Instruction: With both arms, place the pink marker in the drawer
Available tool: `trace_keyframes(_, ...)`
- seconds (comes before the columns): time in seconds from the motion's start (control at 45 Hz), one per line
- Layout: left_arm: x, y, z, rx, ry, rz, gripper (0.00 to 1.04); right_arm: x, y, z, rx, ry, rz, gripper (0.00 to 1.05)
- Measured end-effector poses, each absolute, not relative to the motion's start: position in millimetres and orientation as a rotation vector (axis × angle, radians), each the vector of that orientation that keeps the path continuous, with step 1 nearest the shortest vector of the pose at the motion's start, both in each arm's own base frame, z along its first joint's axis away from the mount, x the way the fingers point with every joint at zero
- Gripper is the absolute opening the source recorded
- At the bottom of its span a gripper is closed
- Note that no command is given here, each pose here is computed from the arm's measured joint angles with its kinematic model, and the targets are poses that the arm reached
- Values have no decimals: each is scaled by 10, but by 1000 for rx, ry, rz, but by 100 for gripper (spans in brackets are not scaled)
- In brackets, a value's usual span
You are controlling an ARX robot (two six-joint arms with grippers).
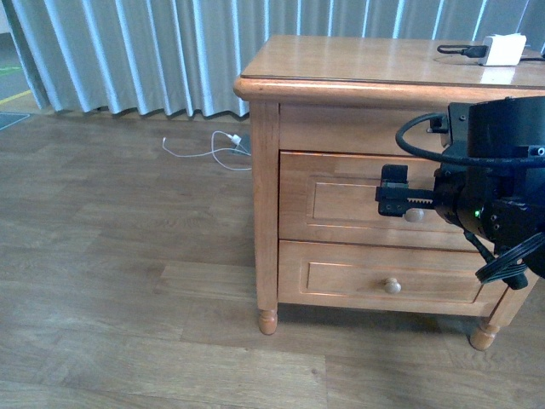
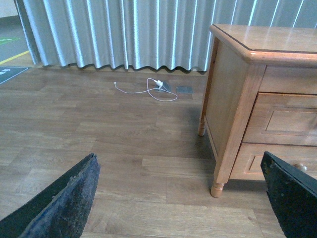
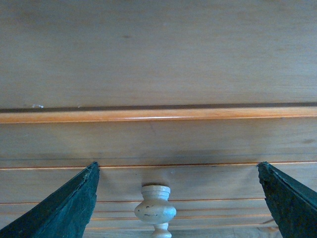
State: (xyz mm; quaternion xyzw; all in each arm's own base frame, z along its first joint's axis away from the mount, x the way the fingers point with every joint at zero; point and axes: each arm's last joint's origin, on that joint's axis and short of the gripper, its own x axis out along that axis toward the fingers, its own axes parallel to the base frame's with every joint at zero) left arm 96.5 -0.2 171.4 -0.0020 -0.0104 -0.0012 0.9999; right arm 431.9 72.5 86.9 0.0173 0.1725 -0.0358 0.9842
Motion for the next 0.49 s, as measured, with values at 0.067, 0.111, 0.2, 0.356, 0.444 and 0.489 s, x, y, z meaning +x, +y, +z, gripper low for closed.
trace_keyframes(0.067,965,-2,1713,-4,-20,-2,99,4329,727,836,23,328,-69,96)
trace_keyframes(0.111,965,-2,1713,-4,-20,-2,99,4335,724,811,20,317,-70,96)
trace_keyframes(0.2,965,-2,1713,-4,-20,-2,99,4343,717,804,14,294,-70,96)
trace_keyframes(0.356,965,-2,1713,-4,-20,-2,99,4318,697,791,9,284,-72,96)
trace_keyframes(0.444,965,-2,1713,-4,-20,-2,99,4267,658,813,12,286,-83,96)
trace_keyframes(0.489,965,-2,1713,-4,-20,-2,99,4221,629,852,16,288,-84,96)
